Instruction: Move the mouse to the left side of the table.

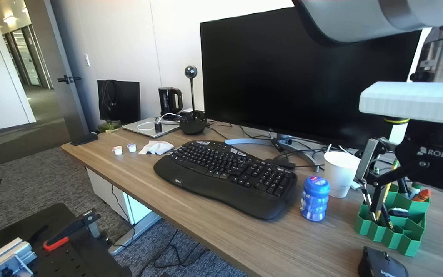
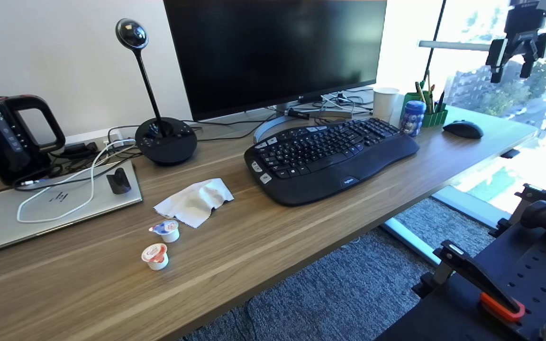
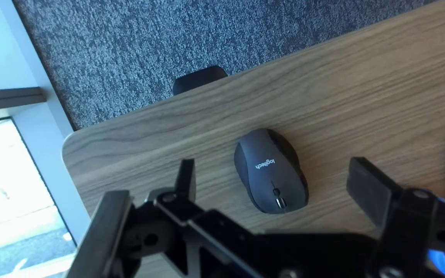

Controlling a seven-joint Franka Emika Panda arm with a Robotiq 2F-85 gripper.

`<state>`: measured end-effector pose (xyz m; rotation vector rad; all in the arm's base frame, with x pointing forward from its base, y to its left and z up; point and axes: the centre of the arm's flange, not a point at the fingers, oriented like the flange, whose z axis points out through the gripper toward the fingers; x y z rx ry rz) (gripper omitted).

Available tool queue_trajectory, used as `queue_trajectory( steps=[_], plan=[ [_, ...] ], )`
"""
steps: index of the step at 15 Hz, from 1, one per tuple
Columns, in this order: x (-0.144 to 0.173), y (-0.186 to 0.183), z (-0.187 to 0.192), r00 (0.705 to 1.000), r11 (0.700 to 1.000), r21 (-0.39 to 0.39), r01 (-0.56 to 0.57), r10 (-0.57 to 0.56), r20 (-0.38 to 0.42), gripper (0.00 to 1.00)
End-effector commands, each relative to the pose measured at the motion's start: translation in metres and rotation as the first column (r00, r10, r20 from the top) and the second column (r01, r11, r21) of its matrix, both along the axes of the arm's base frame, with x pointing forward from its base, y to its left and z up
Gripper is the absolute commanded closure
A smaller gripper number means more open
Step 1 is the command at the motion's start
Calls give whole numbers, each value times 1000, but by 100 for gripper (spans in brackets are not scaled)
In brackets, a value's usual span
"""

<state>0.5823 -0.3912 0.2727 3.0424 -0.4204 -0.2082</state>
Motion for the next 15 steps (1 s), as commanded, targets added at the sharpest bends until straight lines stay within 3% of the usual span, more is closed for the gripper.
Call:
queue_trajectory(
  steps=[1,2,7,15],
  plan=[
    [3,-3,6,994,994,39,-104,105,-22,0],
    [0,2,-1,999,999,16,-51,51,-7,0],
    [1,5,1,998,997,25,-70,70,0,0],
    [4,12,-34,995,990,-137,-18,31,93,0]
  ],
)
